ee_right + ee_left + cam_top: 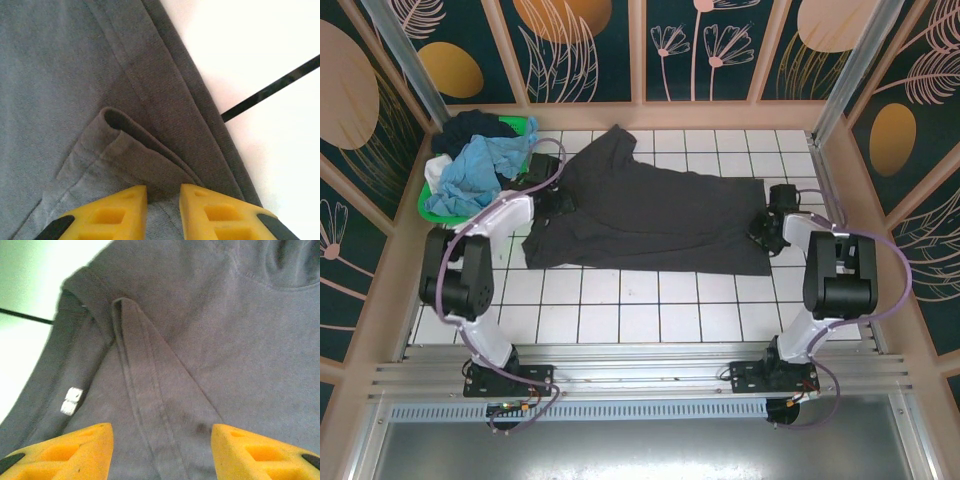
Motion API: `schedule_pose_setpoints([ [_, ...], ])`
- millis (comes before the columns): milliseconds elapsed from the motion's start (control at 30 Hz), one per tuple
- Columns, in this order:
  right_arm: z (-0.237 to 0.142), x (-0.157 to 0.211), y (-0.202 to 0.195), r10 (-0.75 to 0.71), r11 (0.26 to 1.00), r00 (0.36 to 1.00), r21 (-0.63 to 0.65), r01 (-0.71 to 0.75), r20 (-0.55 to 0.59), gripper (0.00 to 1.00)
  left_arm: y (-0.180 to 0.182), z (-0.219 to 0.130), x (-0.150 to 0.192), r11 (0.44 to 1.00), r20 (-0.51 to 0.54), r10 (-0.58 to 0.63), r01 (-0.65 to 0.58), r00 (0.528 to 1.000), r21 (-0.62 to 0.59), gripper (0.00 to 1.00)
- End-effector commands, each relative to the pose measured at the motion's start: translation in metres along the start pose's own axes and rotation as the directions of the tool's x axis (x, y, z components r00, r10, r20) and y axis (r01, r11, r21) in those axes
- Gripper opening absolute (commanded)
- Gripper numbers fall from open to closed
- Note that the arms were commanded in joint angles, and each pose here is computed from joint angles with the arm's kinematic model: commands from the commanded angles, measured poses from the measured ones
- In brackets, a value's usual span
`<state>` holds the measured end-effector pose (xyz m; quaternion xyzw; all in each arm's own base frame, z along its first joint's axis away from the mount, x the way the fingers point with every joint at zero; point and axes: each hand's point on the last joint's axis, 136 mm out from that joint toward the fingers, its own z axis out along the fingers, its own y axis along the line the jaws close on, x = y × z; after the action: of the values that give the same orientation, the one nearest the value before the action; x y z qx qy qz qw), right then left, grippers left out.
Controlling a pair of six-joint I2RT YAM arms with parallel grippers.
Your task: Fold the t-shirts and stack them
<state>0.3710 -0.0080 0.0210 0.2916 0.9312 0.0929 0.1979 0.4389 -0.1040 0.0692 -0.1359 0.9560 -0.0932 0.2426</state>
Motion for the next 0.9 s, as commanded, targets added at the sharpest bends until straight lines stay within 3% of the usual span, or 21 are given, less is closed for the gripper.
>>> schedule_pose_setpoints([
  [0,-0.009,0.008,-0.023,0.016,0.998,1.000,0.057,-0.016,-0.002,0.26,0.008,0.013,0.006,0.999,-0.043,0.018,-0.020,0.999,-0.033,0.54],
  [200,-0.052,0.009,0.011,-0.031,0.998,0.995,-0.058,0.036,0.094,0.30,0.013,0.025,0.011,0.998,-0.066,0.012,-0.016,0.998,-0.054,0.54],
  [367,-0.049,0.045,0.043,-0.086,0.982,0.993,-0.160,0.097,0.075,0.33,0.004,0.024,0.001,0.999,-0.054,0.012,-0.013,0.998,-0.033,0.54],
  [567,-0.026,0.073,0.003,-0.056,0.995,0.998,-0.087,0.056,0.011,0.32,-0.012,0.026,0.005,0.999,-0.075,0.044,-0.043,0.996,0.017,0.49],
  [700,-0.031,0.075,-0.006,-0.021,0.990,0.999,-0.142,0.025,0.025,0.33,-0.018,0.030,0.008,0.998,-0.088,0.061,-0.060,0.994,0.016,0.46],
  [867,-0.034,0.077,-0.005,-0.020,0.987,0.999,-0.161,0.024,0.025,0.33,-0.020,0.036,0.008,0.997,-0.095,0.071,-0.069,0.993,0.020,0.36],
])
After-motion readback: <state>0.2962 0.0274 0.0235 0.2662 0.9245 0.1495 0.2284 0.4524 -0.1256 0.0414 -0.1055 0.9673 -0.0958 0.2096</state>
